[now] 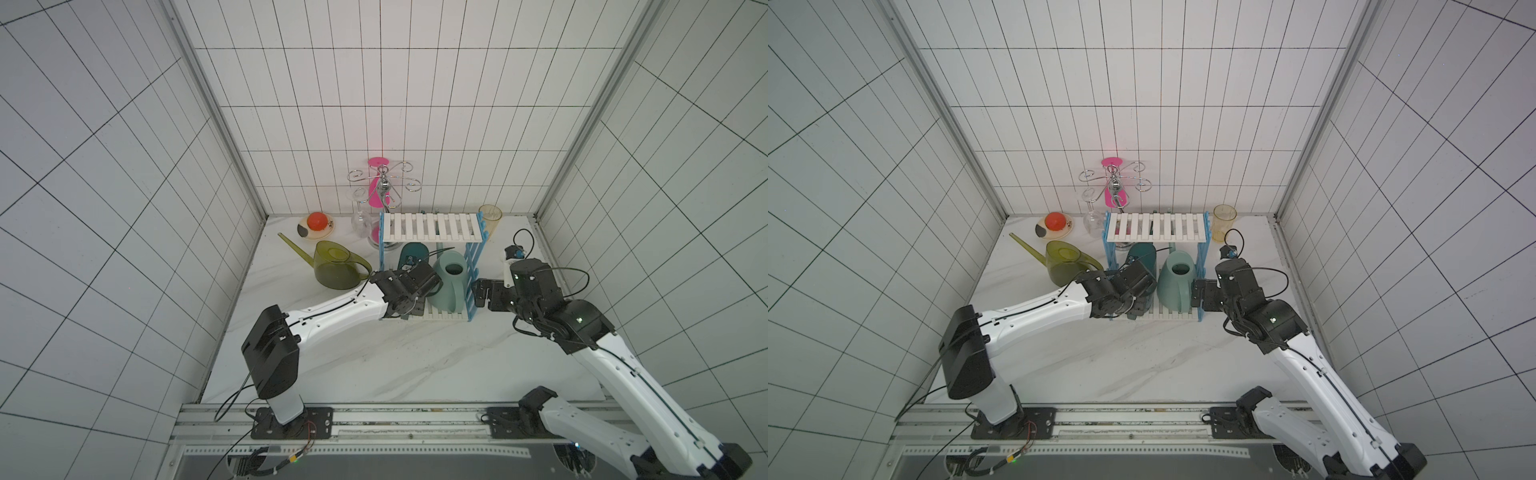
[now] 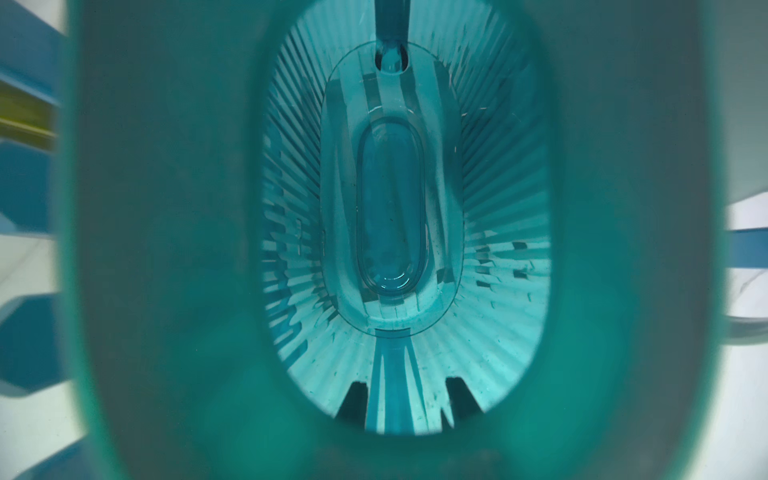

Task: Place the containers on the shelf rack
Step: 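Place the container on the shelf.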

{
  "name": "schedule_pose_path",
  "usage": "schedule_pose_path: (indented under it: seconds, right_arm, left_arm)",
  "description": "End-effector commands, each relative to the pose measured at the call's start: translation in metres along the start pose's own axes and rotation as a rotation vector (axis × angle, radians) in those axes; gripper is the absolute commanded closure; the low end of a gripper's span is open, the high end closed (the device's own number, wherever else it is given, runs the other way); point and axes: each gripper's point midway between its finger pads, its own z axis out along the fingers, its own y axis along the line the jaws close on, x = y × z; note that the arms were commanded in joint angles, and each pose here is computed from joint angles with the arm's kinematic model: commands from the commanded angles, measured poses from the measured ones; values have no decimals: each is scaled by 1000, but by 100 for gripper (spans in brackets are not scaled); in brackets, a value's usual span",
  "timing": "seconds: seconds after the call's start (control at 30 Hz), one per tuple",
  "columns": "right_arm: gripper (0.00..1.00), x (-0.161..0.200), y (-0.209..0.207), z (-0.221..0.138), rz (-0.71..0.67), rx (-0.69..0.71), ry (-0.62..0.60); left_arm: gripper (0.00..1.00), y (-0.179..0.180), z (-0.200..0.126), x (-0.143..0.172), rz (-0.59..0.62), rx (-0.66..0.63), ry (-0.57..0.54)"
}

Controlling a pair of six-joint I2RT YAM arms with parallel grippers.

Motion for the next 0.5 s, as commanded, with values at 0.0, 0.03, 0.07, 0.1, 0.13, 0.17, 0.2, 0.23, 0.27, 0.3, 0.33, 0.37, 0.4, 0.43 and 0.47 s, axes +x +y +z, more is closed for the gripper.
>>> schedule_pose_path:
  seconds: [0.0,0.03,0.07,0.1,0.13,0.17,0.2,0.23,0.27,0.3,0.33,0.37,0.4,0.43,0.47]
  right_arm:
    - [1,-2,-5,-2,9,11,-19]
    - [1,-2,-6,-2,9,12,-20]
    - [1,-2,-6,-3,10,13,-22]
    - [1,-2,-6,-3,10,12,-23]
    - [1,-3,-6,-4,11,12,-26]
    - [1,-4,-6,-5,11,10,-31]
    - [1,-4,-6,-6,13,9,-34]
    - [1,-5,-6,-7,13,8,-36]
    - [1,-5,-6,-8,14,7,-39]
    - [1,-6,-6,-9,14,4,-44]
    - [1,-6,-6,-9,14,4,-45]
    - [1,-7,-6,-10,15,4,-48]
    - [1,-7,-6,-11,13,3,-50]
    - [1,-8,-6,-12,10,2,-53]
    - [1,-9,-6,-13,5,2,-57]
  left_arm:
    - [58,-7,-26,-14,2,49,-55]
    - [58,-8,-30,-14,5,56,-59]
    - [54,-10,-33,-13,10,61,-61]
    - [53,-11,-36,-13,14,65,-63]
    - [53,-12,-39,-12,20,68,-63]
    - [52,-12,-43,-11,24,71,-65]
    - [49,-13,-47,-11,28,72,-70]
    - [48,-13,-51,-10,33,72,-74]
    - [45,-13,-56,-10,37,76,-78]
    - [44,-14,-62,-10,40,83,-86]
    - [44,-14,-68,-10,43,90,-92]
    - [42,-15,-76,-9,47,102,-96]
    - [41,-17,-85,-8,56,119,-105]
    - [39,-19,-95,-7,67,135,-118]
    - [37,-20,-107,-6,74,155,-134]
